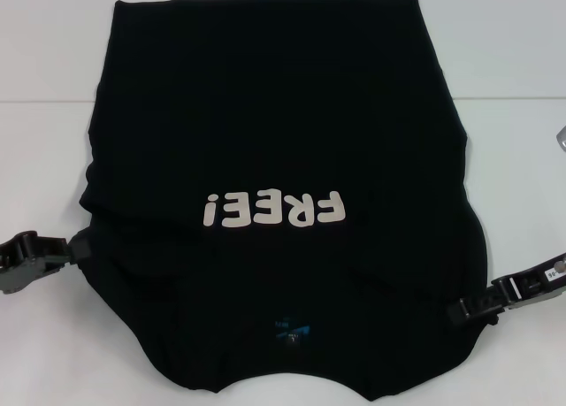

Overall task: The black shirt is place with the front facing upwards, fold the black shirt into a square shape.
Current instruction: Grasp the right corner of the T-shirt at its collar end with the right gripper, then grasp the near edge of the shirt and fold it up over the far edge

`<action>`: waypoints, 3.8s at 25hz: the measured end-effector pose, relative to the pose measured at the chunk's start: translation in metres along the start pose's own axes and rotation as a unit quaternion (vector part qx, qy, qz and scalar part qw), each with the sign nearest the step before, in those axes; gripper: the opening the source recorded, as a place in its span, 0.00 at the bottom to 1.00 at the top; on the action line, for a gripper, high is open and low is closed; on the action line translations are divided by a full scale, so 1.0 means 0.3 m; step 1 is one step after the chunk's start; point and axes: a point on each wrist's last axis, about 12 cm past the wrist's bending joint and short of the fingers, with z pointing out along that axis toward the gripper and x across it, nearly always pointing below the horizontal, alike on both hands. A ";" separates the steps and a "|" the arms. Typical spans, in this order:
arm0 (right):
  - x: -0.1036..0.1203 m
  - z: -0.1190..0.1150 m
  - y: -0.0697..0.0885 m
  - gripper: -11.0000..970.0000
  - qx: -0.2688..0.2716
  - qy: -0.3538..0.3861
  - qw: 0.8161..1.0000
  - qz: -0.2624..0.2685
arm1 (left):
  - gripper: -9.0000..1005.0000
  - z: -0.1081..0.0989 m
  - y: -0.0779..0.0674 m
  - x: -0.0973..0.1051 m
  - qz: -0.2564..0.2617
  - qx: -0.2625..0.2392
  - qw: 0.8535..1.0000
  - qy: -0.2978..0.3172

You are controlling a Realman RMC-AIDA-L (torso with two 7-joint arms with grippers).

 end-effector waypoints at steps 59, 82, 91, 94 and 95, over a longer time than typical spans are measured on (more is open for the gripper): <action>0.025 -0.239 -0.021 0.12 -0.173 -0.147 0.974 -0.015 | 0.07 0.033 -0.185 -0.110 0.042 0.151 0.986 0.053; -0.370 0.002 -0.014 0.14 0.150 -0.373 0.916 -0.005 | 0.08 0.401 -0.185 -0.330 0.128 -0.174 0.964 -0.153; -0.491 -0.053 0.073 0.15 0.165 -0.401 0.899 -0.060 | 0.09 0.400 -0.228 -0.352 0.139 -0.179 0.952 -0.204; -0.507 -0.034 0.091 0.16 0.180 -0.398 0.896 -0.077 | 0.09 0.423 -0.241 -0.346 0.151 -0.181 0.951 -0.200; -0.509 -0.025 0.094 0.16 0.187 -0.396 0.895 -0.081 | 0.09 0.427 -0.243 -0.345 0.153 -0.182 0.951 -0.198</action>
